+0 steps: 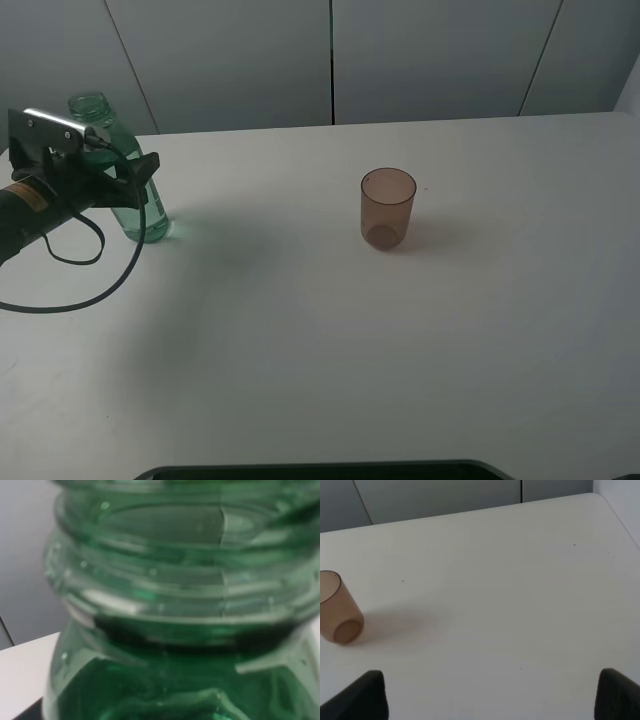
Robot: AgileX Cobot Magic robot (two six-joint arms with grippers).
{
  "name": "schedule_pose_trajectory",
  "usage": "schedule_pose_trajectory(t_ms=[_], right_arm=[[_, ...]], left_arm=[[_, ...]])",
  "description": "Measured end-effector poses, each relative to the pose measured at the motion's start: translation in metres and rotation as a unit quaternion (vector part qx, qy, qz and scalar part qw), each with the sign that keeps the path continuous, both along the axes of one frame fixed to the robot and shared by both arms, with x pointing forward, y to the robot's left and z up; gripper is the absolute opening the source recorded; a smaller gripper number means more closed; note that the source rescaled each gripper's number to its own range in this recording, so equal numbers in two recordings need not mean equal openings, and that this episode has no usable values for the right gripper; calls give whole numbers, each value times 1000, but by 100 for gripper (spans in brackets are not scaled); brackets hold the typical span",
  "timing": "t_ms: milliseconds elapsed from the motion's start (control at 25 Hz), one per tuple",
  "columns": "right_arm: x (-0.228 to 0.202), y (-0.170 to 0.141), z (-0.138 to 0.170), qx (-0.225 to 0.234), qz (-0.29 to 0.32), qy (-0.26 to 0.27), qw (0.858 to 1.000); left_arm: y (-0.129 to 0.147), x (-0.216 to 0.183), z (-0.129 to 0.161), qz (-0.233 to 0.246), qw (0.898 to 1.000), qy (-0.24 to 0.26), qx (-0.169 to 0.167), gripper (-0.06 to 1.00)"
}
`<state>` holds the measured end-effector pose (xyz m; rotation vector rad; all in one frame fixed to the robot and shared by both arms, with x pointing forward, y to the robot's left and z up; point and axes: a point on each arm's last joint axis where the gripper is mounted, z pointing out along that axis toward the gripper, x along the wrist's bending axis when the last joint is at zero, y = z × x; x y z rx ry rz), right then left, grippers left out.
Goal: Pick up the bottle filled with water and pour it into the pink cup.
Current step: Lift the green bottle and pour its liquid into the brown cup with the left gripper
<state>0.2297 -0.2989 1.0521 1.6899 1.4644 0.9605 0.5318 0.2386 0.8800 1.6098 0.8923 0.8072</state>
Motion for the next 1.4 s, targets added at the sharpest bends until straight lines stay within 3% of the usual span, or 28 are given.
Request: schedule_pose_trajectory(t_ms=[360, 640, 800, 1040, 1240, 1400], right_arm=[[0, 0, 0, 0, 0, 0, 1000], [0, 0, 0, 0, 0, 0, 1000], [0, 0, 0, 0, 0, 0, 1000], [0, 0, 0, 0, 0, 0, 1000], [0, 0, 0, 0, 0, 0, 1000], [0, 0, 0, 0, 0, 0, 1000]], left_arm=[[-1, -1, 0, -7, 1000, 0, -1, 3], [-1, -2, 7, 5, 997, 48, -60, 3], [-2, -2, 20, 3, 996, 40, -77, 3], [-13, 15, 41, -48, 992, 32, -113, 2], [-20, 36, 53, -80, 991, 41, -97, 2], [-31, 53, 65, -93, 993, 35, -59, 2]])
